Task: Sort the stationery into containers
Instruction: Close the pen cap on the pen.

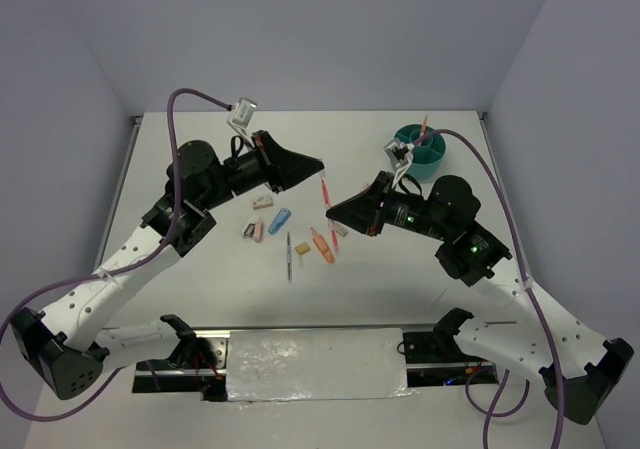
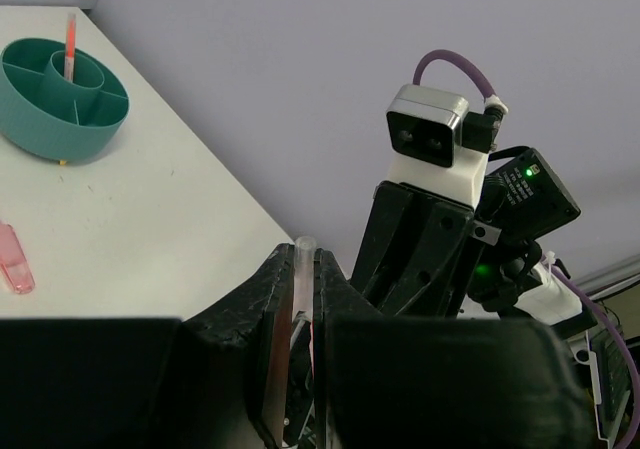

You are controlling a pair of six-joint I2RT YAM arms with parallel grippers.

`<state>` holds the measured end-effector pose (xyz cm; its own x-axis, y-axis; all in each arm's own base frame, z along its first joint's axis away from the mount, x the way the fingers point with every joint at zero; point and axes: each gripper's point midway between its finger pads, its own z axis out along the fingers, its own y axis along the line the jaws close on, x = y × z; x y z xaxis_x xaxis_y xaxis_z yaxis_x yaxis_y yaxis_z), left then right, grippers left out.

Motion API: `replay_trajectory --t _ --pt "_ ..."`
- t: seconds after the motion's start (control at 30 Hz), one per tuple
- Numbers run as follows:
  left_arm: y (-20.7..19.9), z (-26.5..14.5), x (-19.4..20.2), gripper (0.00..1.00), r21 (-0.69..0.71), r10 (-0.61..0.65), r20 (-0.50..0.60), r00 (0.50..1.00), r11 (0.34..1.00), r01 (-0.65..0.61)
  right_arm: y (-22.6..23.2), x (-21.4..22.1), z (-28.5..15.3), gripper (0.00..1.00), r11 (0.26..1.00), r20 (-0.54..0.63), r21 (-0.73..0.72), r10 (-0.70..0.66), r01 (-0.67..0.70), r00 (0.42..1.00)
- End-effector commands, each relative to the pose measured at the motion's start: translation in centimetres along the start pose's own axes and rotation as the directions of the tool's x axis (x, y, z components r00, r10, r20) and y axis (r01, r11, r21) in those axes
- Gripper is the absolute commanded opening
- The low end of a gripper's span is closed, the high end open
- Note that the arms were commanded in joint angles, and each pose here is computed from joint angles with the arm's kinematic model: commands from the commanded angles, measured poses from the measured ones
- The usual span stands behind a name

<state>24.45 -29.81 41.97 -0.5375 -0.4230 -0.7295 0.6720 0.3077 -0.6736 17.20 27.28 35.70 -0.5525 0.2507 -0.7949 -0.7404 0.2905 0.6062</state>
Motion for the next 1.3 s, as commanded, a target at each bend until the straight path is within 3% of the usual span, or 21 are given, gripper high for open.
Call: replay_trajectory --t 0.0,1.27 --pt "-2.3 -0.9 -1.7 0.00 0.069 0.028 0.059 0.998 0.997 -0.033 1.8 -2.5 -0.2 0.00 0.997 0.069 -0.031 -0.068 0.070 0.995" --pt "-1.3 -0.3 -1.0 0.00 0.048 0.015 0.030 0.999 0.999 -0.016 1.5 -2.3 -0.1 0.00 0.998 0.040 -0.012 -0.066 0.067 0.997"
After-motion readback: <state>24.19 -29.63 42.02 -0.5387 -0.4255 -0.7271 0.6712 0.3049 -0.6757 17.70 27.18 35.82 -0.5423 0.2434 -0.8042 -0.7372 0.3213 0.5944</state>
